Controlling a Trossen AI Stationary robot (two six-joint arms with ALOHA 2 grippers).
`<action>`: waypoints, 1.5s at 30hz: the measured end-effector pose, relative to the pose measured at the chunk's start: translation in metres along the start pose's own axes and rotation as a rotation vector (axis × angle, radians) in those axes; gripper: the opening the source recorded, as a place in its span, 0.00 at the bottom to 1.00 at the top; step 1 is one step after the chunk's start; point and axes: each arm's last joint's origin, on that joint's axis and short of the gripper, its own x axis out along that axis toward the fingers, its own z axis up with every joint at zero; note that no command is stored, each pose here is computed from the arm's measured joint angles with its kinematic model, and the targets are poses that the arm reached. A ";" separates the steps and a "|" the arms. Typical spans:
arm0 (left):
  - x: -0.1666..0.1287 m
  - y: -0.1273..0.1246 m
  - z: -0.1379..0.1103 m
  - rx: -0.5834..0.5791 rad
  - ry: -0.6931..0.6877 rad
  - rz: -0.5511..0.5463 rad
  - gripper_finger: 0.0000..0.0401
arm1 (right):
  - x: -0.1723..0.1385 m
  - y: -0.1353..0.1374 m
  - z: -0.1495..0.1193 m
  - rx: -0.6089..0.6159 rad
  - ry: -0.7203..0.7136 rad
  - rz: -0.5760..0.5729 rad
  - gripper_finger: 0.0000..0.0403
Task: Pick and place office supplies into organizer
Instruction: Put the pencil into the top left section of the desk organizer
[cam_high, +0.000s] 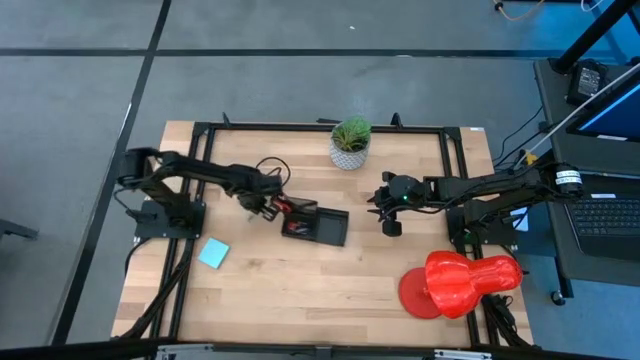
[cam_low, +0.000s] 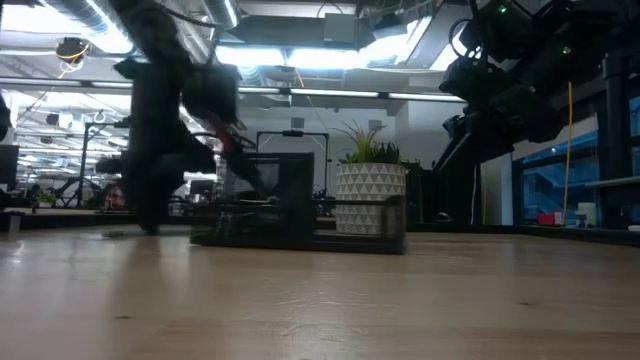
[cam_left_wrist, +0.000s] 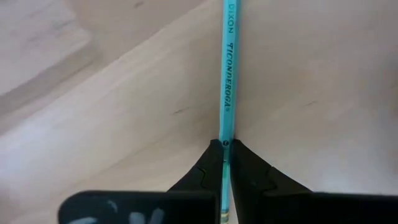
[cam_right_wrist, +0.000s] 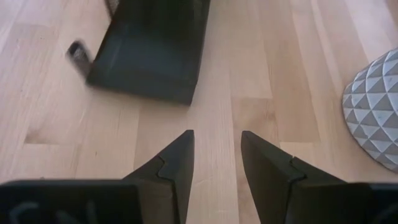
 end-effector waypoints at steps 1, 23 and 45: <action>0.000 -0.001 -0.003 -0.004 -0.024 -0.028 0.02 | 0.000 0.000 0.000 -0.001 0.000 0.000 0.34; 0.007 -0.019 -0.057 -0.071 -0.365 0.024 0.03 | 0.000 0.000 0.002 -0.003 -0.018 -0.003 0.34; 0.030 -0.026 -0.092 -0.145 -0.651 0.067 0.18 | 0.000 0.000 0.002 0.003 -0.022 -0.003 0.34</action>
